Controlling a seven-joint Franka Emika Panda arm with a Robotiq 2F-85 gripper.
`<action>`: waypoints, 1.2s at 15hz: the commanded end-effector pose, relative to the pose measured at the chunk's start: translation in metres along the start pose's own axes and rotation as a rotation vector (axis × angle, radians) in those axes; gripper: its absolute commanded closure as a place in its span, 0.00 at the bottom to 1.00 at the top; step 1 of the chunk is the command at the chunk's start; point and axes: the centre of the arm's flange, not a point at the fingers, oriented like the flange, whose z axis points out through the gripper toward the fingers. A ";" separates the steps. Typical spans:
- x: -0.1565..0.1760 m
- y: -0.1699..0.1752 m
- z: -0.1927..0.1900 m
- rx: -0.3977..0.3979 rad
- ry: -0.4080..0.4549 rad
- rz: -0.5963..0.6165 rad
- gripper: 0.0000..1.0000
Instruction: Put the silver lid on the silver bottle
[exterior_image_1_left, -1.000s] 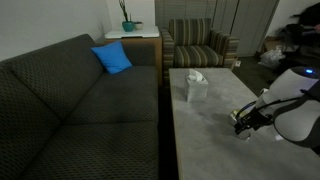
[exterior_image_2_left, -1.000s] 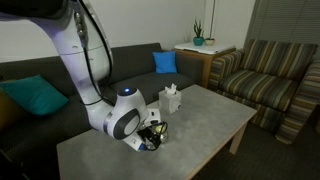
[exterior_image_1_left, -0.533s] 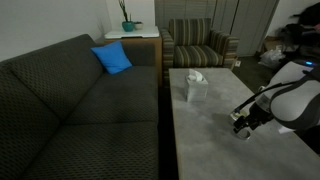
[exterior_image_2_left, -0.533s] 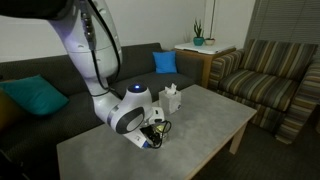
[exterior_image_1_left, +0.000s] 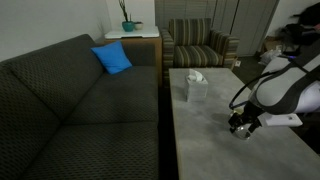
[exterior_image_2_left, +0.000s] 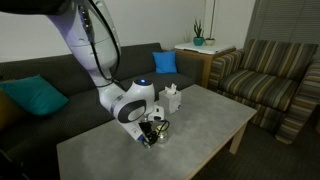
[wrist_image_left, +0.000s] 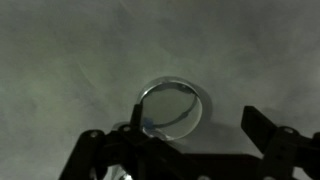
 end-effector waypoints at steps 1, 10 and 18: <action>0.019 0.002 0.001 -0.039 -0.022 0.096 0.00; 0.026 0.007 -0.001 -0.099 -0.080 0.126 0.00; 0.028 0.010 0.003 -0.117 -0.065 0.119 0.00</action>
